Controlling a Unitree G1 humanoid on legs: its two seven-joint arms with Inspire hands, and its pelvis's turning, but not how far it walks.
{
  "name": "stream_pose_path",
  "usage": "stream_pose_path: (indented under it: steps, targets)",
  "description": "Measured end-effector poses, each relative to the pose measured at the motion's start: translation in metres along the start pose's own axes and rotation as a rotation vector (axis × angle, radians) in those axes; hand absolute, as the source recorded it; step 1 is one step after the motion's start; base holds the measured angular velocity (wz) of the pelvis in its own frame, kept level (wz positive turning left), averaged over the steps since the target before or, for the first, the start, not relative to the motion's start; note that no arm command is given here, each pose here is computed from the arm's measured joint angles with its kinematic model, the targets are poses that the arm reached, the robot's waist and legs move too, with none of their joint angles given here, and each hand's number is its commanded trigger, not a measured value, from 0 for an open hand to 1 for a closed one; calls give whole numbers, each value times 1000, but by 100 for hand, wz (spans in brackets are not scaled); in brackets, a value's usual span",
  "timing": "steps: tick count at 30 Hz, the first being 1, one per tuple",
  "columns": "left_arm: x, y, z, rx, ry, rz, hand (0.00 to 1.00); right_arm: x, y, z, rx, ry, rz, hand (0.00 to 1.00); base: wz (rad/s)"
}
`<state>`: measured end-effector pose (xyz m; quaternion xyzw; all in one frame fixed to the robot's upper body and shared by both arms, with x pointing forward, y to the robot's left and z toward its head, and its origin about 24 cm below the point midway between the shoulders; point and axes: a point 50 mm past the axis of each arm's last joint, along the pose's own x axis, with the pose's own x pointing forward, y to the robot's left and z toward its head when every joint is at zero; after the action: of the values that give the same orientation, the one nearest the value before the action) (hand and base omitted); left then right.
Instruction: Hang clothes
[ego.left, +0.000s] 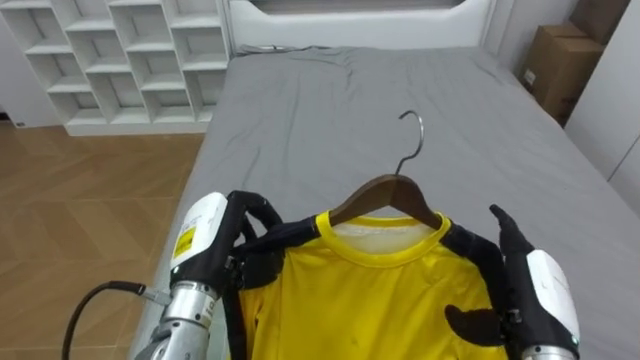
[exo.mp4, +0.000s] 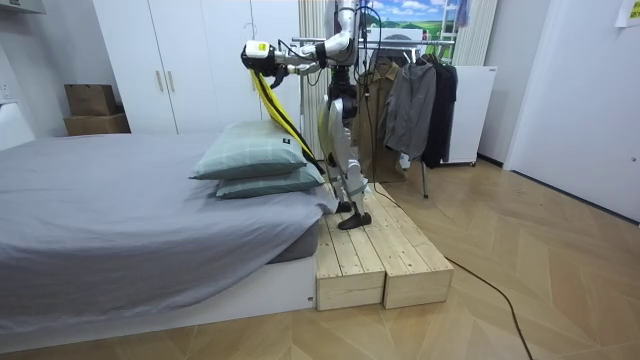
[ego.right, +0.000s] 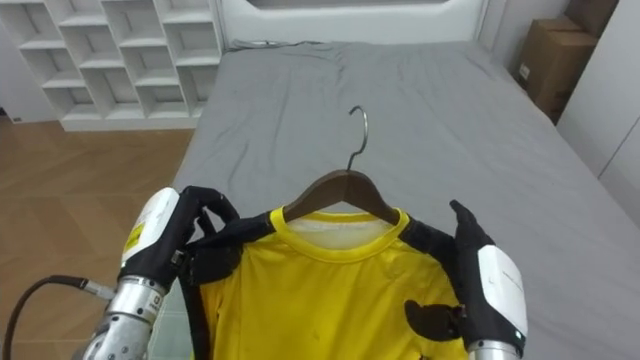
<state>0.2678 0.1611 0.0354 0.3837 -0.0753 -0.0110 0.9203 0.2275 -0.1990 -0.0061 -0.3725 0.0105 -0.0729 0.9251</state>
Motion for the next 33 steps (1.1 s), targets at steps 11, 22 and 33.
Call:
stream_pose_path:
  steps: [11, 22, 33]
  targets:
    - [-1, -3, 6, 27, -61, -14, 100, 1, 3, 9, -13, -69, 81, 0, 1]
    - [-2, -6, 7, 111, -91, -48, 100, 8, -7, 15, -108, -145, 91, 0, 0]
    - [-2, -6, 7, 129, -95, -53, 100, 20, -13, 27, -152, -205, 54, 0, 0]
